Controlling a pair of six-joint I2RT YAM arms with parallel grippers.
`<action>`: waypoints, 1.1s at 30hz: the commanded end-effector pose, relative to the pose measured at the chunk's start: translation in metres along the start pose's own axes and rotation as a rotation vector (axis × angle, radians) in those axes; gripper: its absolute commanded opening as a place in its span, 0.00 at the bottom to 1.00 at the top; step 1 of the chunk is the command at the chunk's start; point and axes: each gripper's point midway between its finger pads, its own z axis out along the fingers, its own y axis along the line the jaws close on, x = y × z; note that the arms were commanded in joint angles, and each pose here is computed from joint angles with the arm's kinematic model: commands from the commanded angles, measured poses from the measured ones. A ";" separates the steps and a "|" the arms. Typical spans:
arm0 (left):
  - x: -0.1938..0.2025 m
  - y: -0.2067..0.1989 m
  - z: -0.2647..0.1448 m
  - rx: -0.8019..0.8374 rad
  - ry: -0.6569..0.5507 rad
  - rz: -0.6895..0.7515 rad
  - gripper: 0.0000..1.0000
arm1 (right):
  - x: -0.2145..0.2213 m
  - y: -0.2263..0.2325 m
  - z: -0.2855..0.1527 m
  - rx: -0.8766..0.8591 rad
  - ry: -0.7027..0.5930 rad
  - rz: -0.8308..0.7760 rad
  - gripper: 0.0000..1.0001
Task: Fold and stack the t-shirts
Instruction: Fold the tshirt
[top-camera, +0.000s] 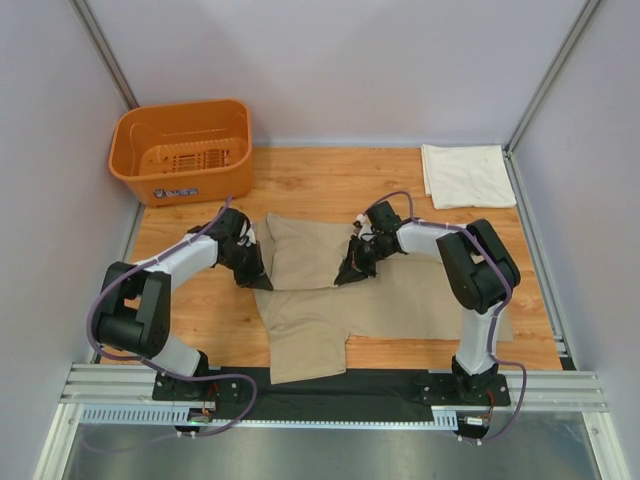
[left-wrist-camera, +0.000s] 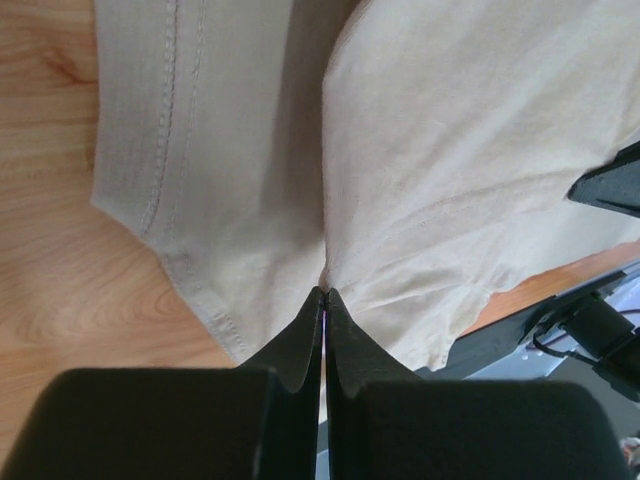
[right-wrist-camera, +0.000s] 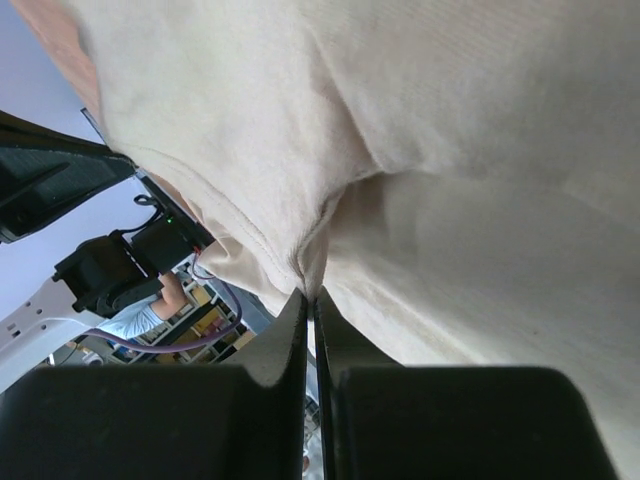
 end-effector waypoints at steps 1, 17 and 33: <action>0.011 0.002 -0.006 -0.004 0.010 -0.044 0.00 | 0.003 0.002 0.002 -0.009 0.044 -0.013 0.03; -0.073 -0.022 -0.062 -0.096 -0.324 0.123 0.52 | -0.037 -0.012 -0.066 0.402 -0.145 -0.281 0.52; -0.163 -0.045 0.026 -0.047 -0.282 0.030 0.39 | -0.151 0.022 -0.058 0.355 -0.406 -0.184 0.19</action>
